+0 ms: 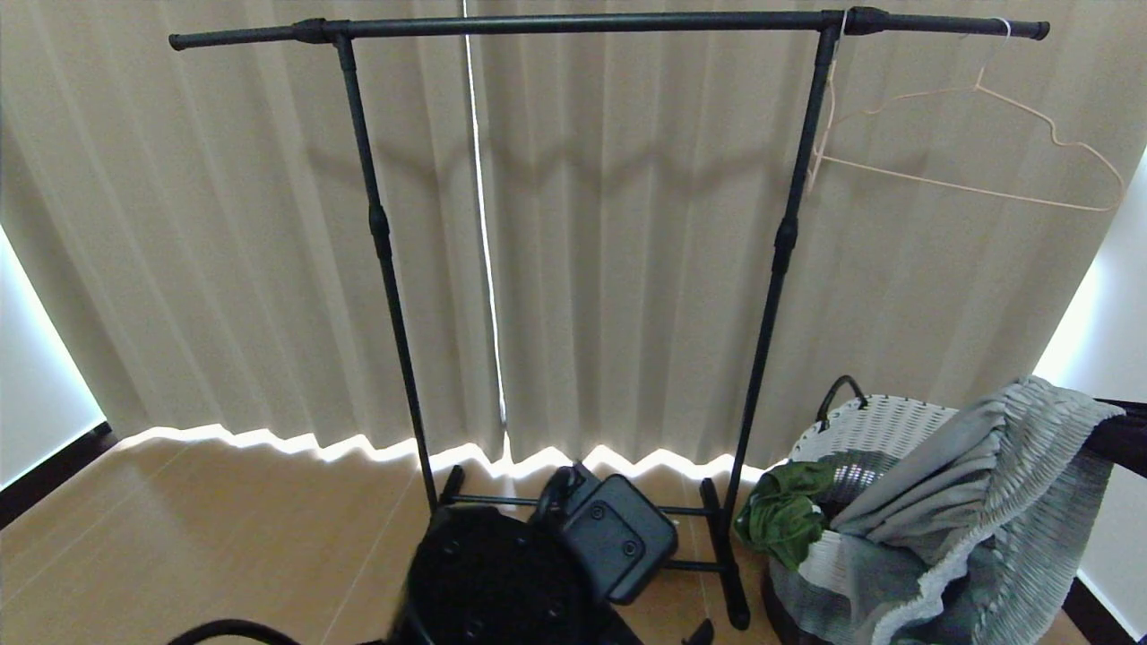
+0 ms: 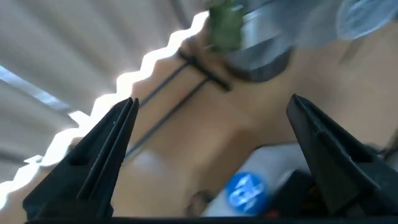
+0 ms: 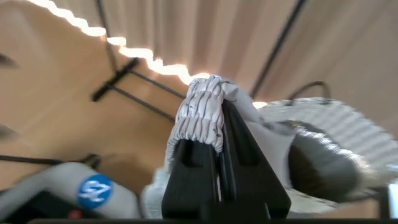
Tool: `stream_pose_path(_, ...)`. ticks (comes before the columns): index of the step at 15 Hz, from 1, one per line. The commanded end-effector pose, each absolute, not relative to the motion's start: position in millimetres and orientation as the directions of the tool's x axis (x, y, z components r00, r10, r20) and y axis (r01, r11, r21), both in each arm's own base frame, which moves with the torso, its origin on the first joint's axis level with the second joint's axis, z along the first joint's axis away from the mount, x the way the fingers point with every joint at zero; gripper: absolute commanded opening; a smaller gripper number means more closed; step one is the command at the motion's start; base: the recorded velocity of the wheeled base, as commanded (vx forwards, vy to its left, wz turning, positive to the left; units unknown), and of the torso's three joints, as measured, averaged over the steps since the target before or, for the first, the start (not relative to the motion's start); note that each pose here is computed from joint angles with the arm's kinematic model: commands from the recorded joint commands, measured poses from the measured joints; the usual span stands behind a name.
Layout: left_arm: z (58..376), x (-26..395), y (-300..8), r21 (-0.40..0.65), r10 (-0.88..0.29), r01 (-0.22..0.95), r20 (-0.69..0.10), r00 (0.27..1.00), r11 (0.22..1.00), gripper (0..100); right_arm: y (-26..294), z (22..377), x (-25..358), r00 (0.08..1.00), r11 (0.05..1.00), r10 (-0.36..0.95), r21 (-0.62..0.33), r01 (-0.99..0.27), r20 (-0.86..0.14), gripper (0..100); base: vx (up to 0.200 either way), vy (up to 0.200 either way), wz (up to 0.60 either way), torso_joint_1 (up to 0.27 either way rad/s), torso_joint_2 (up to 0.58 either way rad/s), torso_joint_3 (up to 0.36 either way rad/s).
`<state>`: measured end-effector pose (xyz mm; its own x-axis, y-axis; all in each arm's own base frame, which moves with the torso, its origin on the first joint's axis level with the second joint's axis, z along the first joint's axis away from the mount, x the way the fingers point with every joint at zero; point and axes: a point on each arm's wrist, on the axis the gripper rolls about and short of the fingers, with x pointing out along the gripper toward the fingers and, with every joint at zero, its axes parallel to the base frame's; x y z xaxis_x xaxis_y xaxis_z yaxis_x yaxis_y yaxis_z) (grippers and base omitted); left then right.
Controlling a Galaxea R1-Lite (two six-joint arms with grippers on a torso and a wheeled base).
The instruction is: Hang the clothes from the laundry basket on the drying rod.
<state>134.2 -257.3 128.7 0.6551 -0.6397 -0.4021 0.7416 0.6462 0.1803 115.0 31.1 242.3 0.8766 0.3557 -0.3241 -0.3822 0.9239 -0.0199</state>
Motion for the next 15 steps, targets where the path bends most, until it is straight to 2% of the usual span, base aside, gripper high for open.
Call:
stream_pose_path(1,91.3,136.7,-307.2,0.133,-0.667,0.761,-0.404,0.626,0.634,100,35.3,243.0,115.9,0.866,0.913,0.384,-0.007,-0.408,-0.319,0,0.0,0.0,0.0,0.0,0.0,0.0)
stream_pose_path(2,88.8,141.4,-318.1,0.122,-0.676,0.755,-0.371,0.636,0.644,100,37.3,244.7,115.4,0.865,0.908,0.4,0.005,-0.419,-0.303,0,0.0,0.0,0.0,0.0,0.0,0.0)
stream_pose_path(8,91.8,142.0,-357.7,0.02,-0.726,0.765,-0.301,0.618,0.643,100,44.2,252.1,117.2,0.857,0.892,0.447,0.058,-0.448,-0.257,0,0.0,0.0,0.0,0.0,0.0,0.0)
stream_pose_path(12,82.9,157.5,-370.8,-0.029,-0.712,0.738,-0.294,0.638,0.674,100,46.8,264.7,105.7,0.843,0.867,0.498,0.096,-0.489,-0.201,0,0.0,0.0,0.0,0.0,0.0,0.0)
stream_pose_path(15,76.0,162.6,-371.8,-0.029,-0.701,0.73,-0.306,0.644,0.683,100,46.1,267.1,98.3,0.837,0.856,0.517,0.093,-0.508,-0.18,0,0.0,0.0,0.0,0.0,0.0,0.0)
